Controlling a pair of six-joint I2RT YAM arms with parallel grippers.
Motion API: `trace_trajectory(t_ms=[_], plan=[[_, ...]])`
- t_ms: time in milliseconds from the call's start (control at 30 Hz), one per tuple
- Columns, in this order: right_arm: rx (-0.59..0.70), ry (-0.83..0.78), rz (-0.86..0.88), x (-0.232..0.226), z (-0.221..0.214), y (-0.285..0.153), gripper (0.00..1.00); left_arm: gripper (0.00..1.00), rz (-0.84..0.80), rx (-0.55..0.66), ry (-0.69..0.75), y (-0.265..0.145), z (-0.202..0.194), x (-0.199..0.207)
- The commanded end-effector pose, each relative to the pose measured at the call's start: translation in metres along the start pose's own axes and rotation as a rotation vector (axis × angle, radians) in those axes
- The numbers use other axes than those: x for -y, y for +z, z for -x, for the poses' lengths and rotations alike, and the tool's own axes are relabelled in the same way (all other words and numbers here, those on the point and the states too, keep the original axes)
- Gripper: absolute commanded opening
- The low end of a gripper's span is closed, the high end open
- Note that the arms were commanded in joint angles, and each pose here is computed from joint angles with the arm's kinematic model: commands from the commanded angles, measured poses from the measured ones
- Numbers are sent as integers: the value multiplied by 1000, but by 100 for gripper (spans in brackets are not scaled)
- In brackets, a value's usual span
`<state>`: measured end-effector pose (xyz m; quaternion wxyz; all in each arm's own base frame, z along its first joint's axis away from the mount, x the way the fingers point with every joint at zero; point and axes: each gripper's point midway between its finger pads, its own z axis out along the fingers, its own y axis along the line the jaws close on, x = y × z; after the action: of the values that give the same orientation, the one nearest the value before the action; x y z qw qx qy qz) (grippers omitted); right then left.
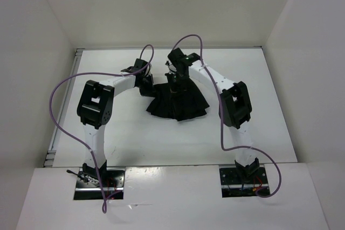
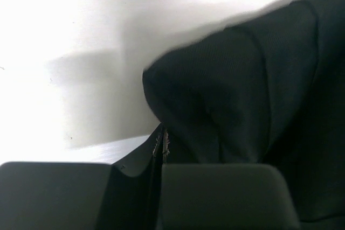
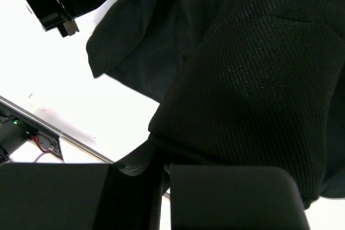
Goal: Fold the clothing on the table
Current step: Fold the skirt
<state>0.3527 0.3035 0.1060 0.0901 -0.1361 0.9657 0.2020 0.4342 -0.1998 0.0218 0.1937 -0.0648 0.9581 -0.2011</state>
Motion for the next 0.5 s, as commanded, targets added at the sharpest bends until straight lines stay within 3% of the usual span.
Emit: trace_trajectory(t_ms=[0,67,100,233,333,467], plan=[[-16,-43,20,-16,-1,-1,2,0,59,-9,-2,-1,-3,-21],[-18,-53,39,-24,2,4,7,0,71,-13,-4,-1,-4,-23],[-9,-57,52,-26,4,4,26,0,83,-6,-11,-2,-1,-28],[63,-71,160,-48,25,9,62,5,72,60,-40,-23,17,-26],[122,-71,261,-70,39,-1,68,19,65,127,-64,-46,37,-28],[243,-85,351,-86,52,-50,68,24,81,237,-84,-92,63,-33]])
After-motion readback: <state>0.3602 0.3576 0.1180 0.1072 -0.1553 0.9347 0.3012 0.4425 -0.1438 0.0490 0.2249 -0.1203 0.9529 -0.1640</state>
